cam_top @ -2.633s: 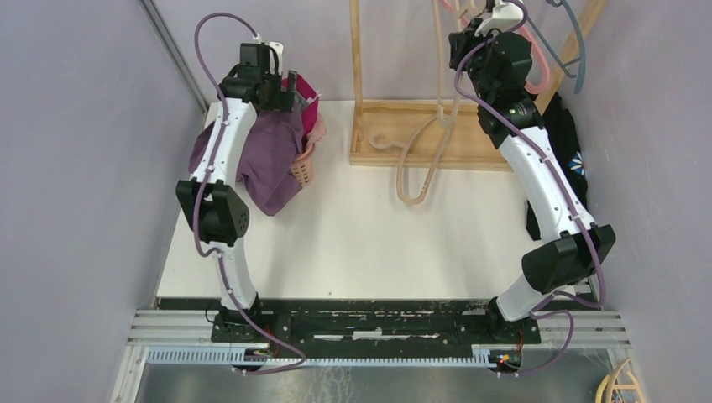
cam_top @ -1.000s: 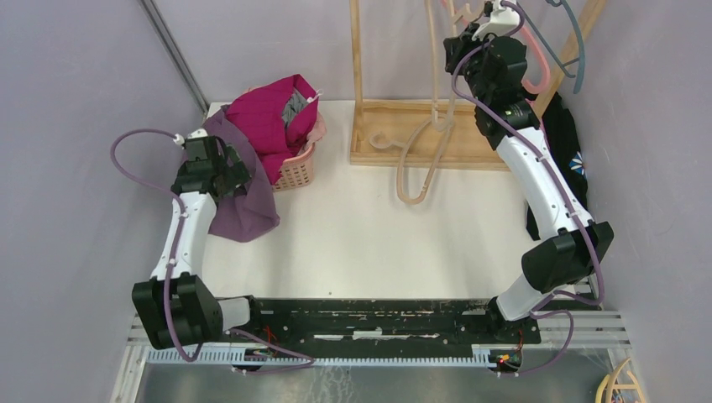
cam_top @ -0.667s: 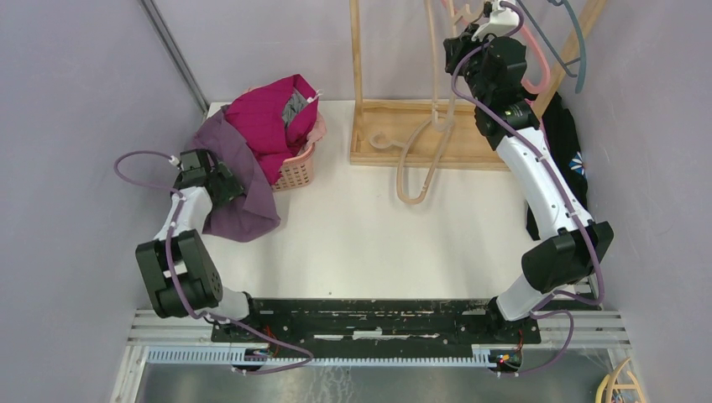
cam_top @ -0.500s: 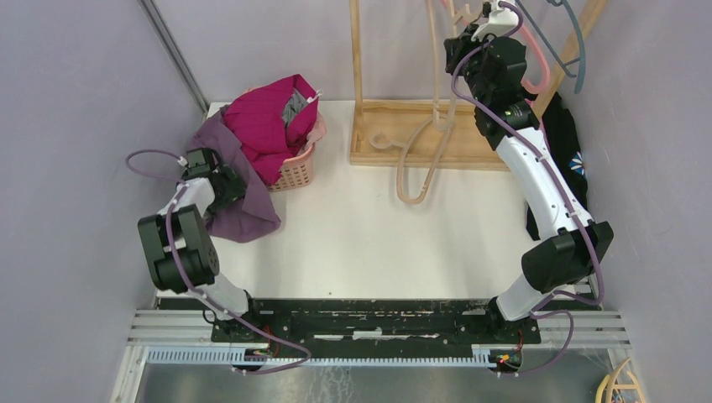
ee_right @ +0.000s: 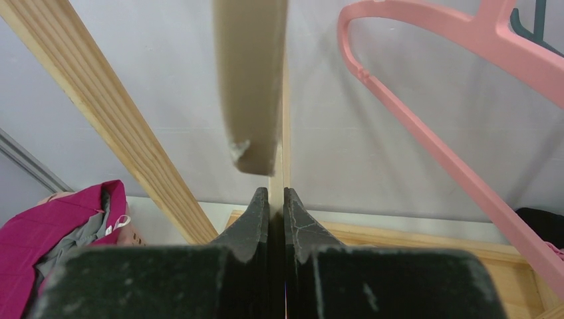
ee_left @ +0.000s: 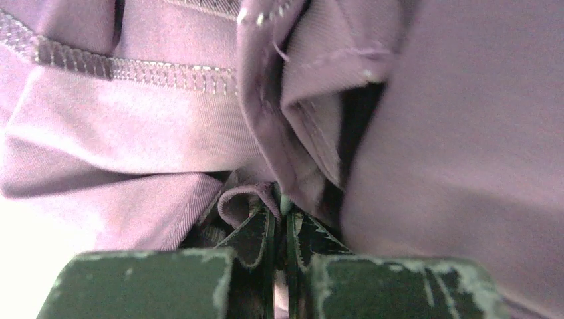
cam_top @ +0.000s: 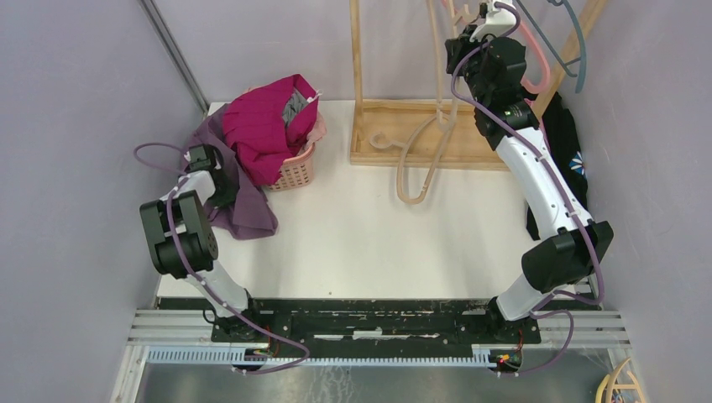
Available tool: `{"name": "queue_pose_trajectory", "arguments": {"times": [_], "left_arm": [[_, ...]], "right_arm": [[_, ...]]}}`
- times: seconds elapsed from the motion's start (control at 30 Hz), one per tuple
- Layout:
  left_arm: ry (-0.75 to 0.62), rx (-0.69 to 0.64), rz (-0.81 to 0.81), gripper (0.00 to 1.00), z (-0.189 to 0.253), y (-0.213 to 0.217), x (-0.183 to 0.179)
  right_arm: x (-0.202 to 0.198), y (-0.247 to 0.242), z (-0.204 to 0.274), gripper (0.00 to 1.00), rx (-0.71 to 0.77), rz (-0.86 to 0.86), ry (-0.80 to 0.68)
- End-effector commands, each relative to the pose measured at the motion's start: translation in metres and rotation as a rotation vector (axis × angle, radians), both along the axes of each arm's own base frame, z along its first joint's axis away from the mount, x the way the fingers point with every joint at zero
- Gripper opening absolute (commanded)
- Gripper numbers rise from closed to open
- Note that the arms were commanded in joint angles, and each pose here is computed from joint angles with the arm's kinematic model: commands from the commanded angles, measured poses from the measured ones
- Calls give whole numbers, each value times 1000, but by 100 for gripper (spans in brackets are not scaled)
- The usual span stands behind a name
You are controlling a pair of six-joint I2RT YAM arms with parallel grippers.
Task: Remove the skirt from the hanger
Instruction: Place the skirt in the bin.
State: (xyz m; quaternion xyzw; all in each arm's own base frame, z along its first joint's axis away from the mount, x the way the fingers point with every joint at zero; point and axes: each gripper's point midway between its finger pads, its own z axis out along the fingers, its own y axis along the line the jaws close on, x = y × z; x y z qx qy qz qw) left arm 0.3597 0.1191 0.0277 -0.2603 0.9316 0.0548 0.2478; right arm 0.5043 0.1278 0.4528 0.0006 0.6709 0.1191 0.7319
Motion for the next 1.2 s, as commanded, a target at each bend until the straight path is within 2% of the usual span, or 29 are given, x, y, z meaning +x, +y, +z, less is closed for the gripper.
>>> {"name": "queue_pose_trajectory", "arguments": {"times": [0.0,0.13,0.23,0.33,0.37,0.47,0.53,0.7,0.87,0.93,0.97,1.03,1.1,1.17], "left_arm": [[-168,41,-62,3,70,-1,19],[-513,151,-80,3,216,-4,33],[-757,113,-161,3,321,-25,49],[-952,54,-220,3,402,-41,67],[-1046,54,-230,3,444,-45,69],[-1214,-5,-274,3,504,-56,86],[-1315,-111,-329,3,529,-71,96],[-1479,-390,-519,3,561,-134,105],[-1433,-485,-587,3,540,-176,125],[-1406,-568,-619,3,519,-191,136],[-1366,-635,-631,3,501,-204,141],[-1268,-681,-606,3,460,-214,155],[-1152,-638,-532,3,410,-207,167],[-1034,-494,-439,3,360,-186,173]], "right_arm": [[-7,-6,30,1,13,-16,-91],[-6,-6,28,1,19,-19,-87],[-4,-7,27,1,30,-26,-90],[0,-7,29,1,50,-33,-95],[1,-6,29,1,57,-30,-97],[3,-3,29,1,80,-17,-98],[4,-3,27,1,82,-20,-96],[3,-9,21,1,49,-48,-92],[6,-12,16,1,30,-65,-86],[8,-12,15,1,30,-65,-85],[9,-13,15,1,30,-67,-86],[11,-14,14,1,32,-71,-84],[11,-14,13,1,29,-72,-82],[10,-16,12,1,25,-77,-80]]}}
